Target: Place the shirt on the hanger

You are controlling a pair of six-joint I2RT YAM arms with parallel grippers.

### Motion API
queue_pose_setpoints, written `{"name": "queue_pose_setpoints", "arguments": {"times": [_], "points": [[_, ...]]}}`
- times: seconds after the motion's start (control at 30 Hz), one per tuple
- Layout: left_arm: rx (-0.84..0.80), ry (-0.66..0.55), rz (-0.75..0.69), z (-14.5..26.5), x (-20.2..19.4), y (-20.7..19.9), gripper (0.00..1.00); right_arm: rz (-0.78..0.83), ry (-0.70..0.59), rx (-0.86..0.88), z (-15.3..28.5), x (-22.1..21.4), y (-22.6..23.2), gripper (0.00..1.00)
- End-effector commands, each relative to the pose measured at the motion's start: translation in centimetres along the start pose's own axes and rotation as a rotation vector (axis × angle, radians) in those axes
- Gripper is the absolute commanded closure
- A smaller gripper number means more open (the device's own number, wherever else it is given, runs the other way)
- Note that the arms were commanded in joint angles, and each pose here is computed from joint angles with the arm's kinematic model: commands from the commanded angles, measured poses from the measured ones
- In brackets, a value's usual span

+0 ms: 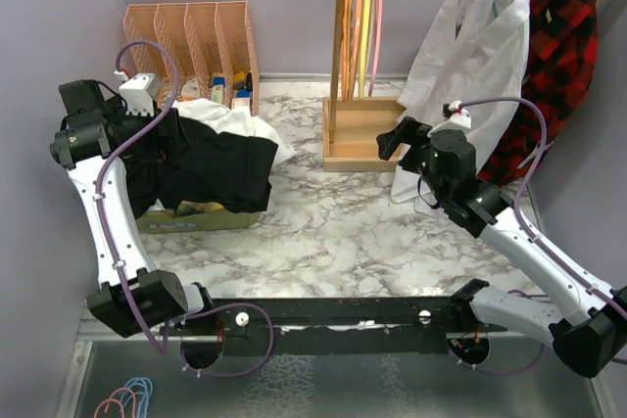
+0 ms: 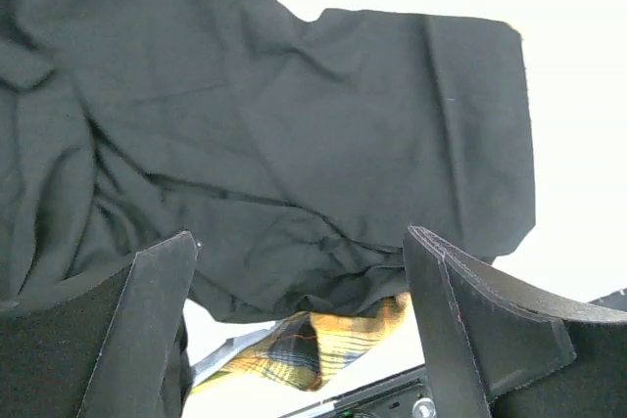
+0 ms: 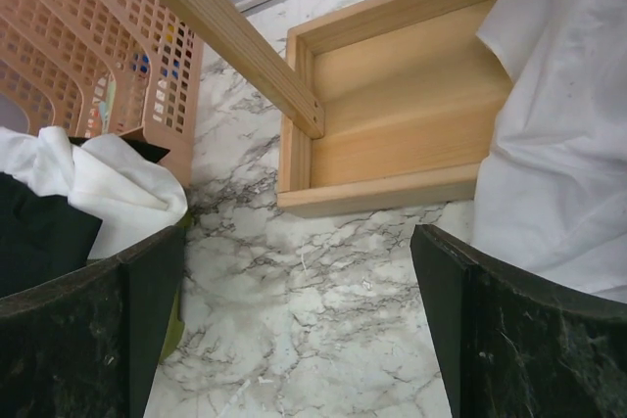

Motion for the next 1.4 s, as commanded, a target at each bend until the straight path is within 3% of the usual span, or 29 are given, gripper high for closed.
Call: {"name": "queue_pose_setpoints", "arguments": {"times": [0.0, 0.17, 0.37, 0.57, 0.77, 0.87, 1.07, 1.37], "points": [[-0.181, -0.155, -0.188, 3.5, 3.4, -4.4, 0.11, 0.045, -0.06, -0.01, 0.3, 0.8, 0.8, 0.0], [-0.168, -0.172, -0.226, 4.0, 3.8, -4.6, 0.1, 0.071, -0.082, 0.023, 0.2, 0.7, 0.6, 0.01], [-0.15, 0.036, -0.302, 0.5, 0.0, -4.8, 0.1, 0.146, -0.031, 0.021, -0.7, 0.3, 1.2, 0.01], [-0.315, 0.247, -0.448, -2.9, -1.8, -8.9, 0.1, 0.272, 0.026, 0.265, -0.3, -1.1, 2.7, 0.01], [-0.23, 0.31, -0.495, -6.0, -2.7, -8.4, 0.12, 0.353, 0.062, 0.456, 0.6, -1.8, 4.2, 0.0], [-0.316, 0.322, -0.466, -7.1, -3.4, -9.8, 0.16, 0.371, 0.073, 0.472, 0.7, -2.0, 4.3, 0.01], [-0.455, 0.297, -0.469, -7.3, -3.1, -12.1, 0.15, 0.377, 0.113, 0.478, 0.4, -3.0, 3.9, 0.01], [-0.535, 0.338, -0.462, -9.3, -4.3, -13.4, 0.14, 0.405, 0.247, 0.686, 0.5, -5.6, 5.4, 0.01]]}}
Point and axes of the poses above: each gripper's point midway between its finger pads, its own z axis back along the fingers, its own y axis along the line the jaws close on, x = y × z, the point moved 6 cm from there along z, back along the fingers, and after that the axes turned 9 degrees about -z, right-handed, at the moved point
